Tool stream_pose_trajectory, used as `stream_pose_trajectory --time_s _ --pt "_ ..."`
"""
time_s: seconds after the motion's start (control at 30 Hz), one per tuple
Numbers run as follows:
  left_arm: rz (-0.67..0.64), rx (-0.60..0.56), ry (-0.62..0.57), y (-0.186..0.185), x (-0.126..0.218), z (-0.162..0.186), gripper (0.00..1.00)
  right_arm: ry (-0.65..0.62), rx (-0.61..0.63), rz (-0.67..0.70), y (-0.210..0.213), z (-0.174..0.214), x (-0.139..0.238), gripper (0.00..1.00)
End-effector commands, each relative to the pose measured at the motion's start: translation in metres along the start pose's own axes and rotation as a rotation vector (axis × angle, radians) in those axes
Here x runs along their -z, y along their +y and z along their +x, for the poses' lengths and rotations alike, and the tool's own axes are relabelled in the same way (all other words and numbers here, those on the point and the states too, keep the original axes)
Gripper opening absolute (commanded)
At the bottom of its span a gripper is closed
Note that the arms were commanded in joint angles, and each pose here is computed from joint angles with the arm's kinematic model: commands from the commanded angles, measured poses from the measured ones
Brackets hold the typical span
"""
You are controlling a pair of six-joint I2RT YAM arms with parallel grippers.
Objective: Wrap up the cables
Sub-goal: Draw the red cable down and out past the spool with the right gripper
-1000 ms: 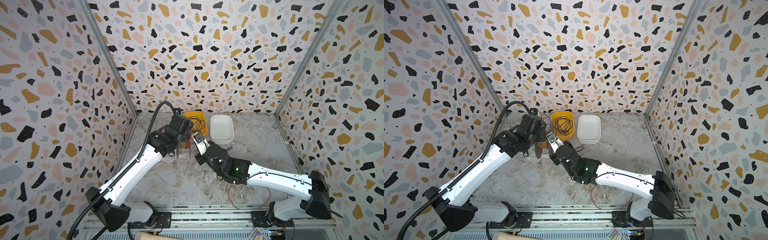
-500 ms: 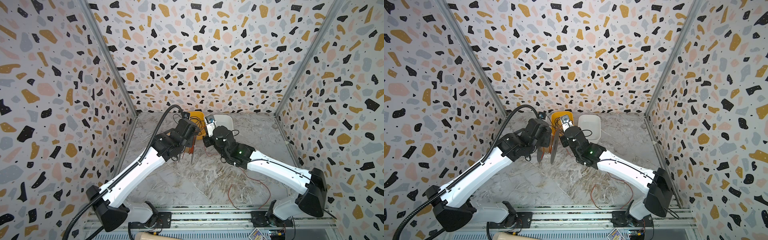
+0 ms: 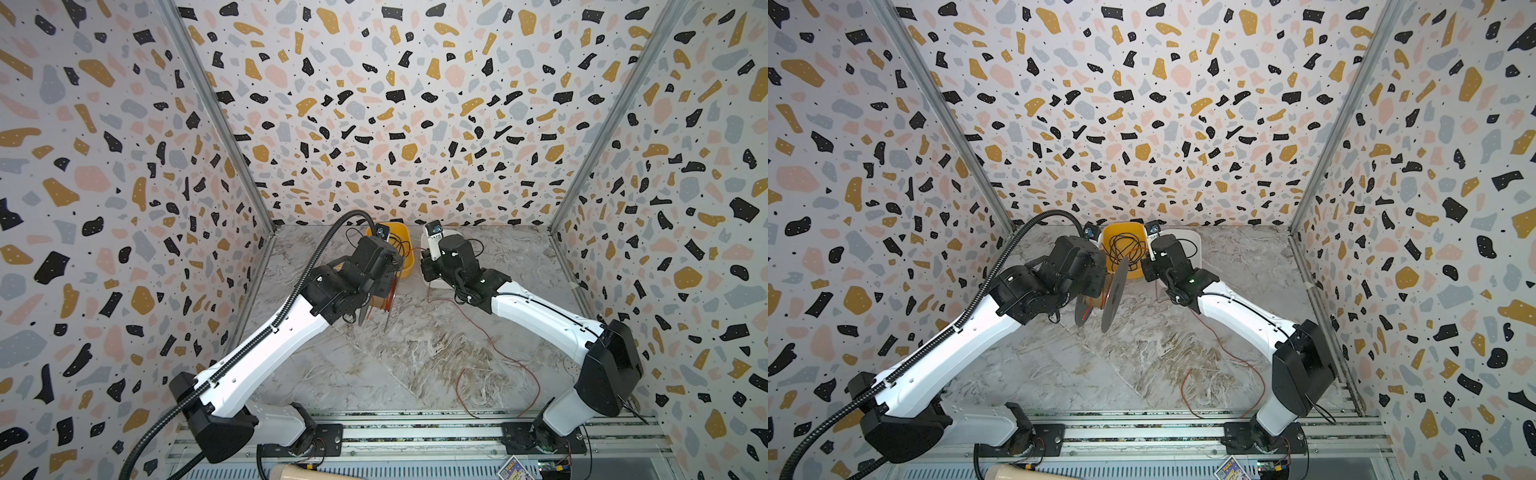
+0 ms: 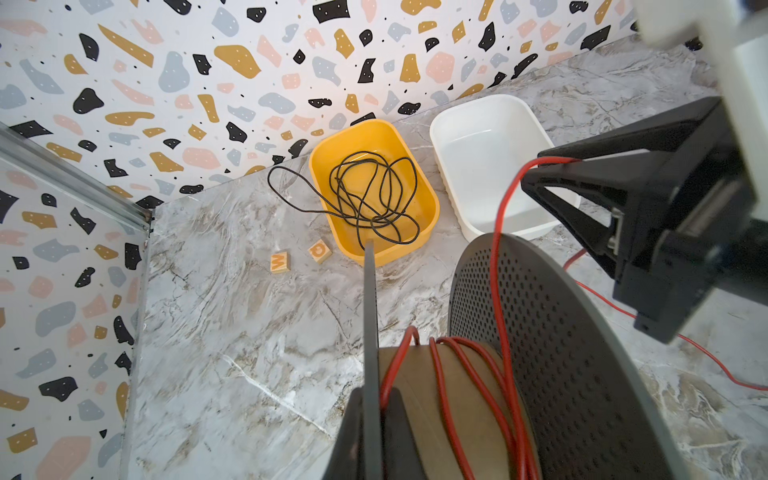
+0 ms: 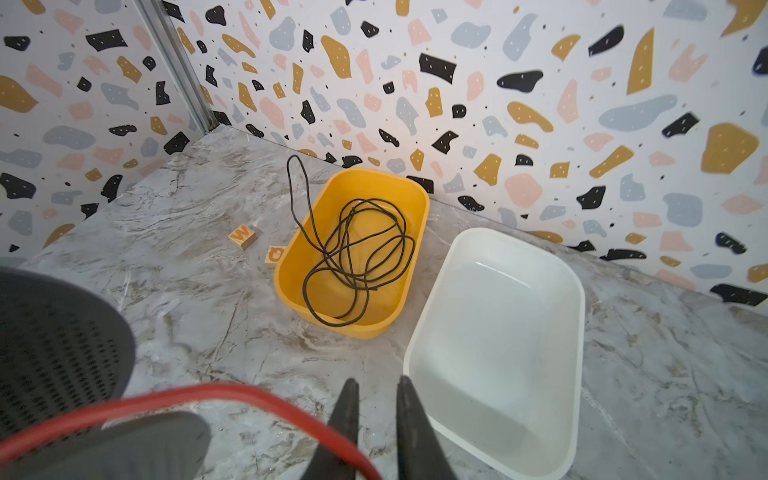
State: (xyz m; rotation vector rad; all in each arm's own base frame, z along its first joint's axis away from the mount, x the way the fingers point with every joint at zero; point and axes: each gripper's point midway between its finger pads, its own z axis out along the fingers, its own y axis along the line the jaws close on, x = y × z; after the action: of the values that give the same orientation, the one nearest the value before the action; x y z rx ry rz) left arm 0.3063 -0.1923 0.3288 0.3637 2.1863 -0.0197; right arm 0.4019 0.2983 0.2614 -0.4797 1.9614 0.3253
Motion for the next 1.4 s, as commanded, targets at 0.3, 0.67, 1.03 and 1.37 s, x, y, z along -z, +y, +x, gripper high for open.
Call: stream_pose_trajectory --time_s 0.3,0.67,1.03,1.37 --pt "0.146 0.066 -0.179 -0.006 0.049 -0.059 0.0 0.125 -0.031 -0.36 0.033 0.083 0.002 0.43" --pt "0.23 0.14 -0.217 0.014 0.059 -0.087 0.0 0.034 -0.046 -0.402 0.03 0.097 0.065 0.73" --pt "0.291 0.213 -0.263 0.026 0.073 -0.105 0.0 -0.021 -0.032 -0.279 0.002 0.121 0.1 0.84" --pt "0.311 0.243 -0.268 0.031 0.076 -0.108 0.0 -0.102 -0.044 -0.191 -0.016 0.16 0.098 0.79"
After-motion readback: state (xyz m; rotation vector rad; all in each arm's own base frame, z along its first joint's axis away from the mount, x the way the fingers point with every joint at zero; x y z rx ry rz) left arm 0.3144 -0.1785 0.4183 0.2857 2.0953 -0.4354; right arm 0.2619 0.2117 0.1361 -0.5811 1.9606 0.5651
